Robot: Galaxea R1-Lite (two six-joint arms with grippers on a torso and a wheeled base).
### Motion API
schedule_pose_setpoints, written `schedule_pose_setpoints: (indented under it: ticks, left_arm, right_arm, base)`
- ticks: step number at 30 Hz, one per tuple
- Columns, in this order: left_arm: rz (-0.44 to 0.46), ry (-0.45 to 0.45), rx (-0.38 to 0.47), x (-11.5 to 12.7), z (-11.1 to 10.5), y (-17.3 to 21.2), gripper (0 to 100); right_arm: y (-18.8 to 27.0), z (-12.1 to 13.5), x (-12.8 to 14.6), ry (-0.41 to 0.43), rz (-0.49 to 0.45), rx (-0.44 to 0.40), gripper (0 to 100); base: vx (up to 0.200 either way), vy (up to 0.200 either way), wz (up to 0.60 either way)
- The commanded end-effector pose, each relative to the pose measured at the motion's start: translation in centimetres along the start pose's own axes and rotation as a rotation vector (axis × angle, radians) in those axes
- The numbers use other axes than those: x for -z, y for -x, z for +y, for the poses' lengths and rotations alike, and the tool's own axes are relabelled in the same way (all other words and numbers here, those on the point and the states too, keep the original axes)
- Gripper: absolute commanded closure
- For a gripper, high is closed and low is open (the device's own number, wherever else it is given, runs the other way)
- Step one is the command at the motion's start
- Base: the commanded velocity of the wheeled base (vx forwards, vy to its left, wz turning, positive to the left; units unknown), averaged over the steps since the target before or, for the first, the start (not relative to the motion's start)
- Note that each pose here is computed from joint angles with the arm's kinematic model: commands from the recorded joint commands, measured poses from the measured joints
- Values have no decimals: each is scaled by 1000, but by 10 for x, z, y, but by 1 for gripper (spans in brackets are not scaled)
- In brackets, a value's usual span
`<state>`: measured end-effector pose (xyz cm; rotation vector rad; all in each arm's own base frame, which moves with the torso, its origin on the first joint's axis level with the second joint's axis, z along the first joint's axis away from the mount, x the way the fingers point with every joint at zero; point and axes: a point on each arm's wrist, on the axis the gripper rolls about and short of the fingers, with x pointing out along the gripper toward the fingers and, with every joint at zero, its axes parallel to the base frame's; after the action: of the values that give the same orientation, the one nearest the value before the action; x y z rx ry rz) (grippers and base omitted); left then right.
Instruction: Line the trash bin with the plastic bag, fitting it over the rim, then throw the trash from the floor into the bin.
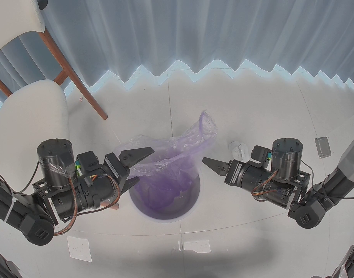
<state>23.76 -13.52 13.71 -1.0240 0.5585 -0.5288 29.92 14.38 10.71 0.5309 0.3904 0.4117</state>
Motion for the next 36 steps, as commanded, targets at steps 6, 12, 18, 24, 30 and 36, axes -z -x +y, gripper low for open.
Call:
schedule_pose_setpoints:
  ticks: [6,12,18,24,30,36]
  left_arm:
    - [35,85,-71,-9,31,-1,0]
    - [34,96,-96,-13,42,-6,0]
    - [27,103,-112,-15,48,-17,0]
    - [10,97,-98,-14,53,-24,0]
    - [21,95,-118,-10,60,-26,100]
    - [27,88,-122,-8,61,-26,100]
  right_arm:
    - [-7,-6,8,2,22,17,0]
    - [-8,-6,9,3,17,13,0]
    - [-9,-7,10,4,22,15,0]
    - [-10,-6,15,12,34,14,0]
    - [-11,0,19,17,38,3,0]
    - [-17,15,28,-17,4,-47,0]
  base:
    - [0,0,0]
    - [0,0,0]
    - [0,0,0]
    - [0,0,0]
    - [0,0,0]
    - [0,0,0]
